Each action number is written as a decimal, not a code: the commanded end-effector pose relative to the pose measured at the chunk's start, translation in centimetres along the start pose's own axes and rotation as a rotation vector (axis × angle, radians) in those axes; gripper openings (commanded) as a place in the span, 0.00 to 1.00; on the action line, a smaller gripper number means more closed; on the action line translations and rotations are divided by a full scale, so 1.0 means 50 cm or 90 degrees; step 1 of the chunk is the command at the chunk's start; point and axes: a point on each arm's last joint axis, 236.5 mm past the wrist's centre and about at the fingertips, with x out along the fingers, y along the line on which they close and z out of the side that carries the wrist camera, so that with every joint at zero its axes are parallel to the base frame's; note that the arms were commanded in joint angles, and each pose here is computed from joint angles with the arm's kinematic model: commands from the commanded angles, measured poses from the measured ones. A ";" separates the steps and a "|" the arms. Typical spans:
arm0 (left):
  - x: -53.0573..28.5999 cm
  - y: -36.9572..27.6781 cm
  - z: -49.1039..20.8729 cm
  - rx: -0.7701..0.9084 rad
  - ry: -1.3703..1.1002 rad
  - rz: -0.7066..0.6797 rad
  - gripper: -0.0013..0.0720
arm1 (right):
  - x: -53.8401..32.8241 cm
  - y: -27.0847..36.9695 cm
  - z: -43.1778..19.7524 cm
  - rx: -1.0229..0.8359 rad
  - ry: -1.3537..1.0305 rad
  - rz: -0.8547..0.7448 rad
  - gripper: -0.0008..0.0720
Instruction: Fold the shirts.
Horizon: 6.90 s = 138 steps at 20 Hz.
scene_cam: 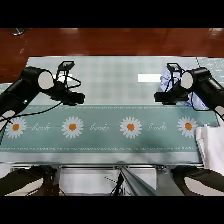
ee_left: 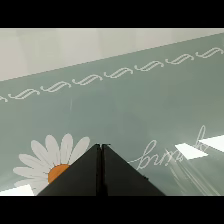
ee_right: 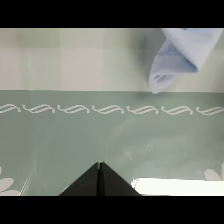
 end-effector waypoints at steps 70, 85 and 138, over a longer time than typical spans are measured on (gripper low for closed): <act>-0.109 -0.031 -0.164 -0.141 -0.281 -0.204 0.98 | -1.137 0.214 0.053 -0.300 -0.905 0.371 0.04; -0.101 -0.028 -0.159 -0.143 -0.277 -0.200 0.98 | -0.258 0.543 -0.048 -0.208 -0.161 0.441 0.86; -0.646 -0.151 0.202 0.005 -0.617 -0.547 0.04 | -0.643 -0.001 0.302 -0.037 -0.522 0.292 0.04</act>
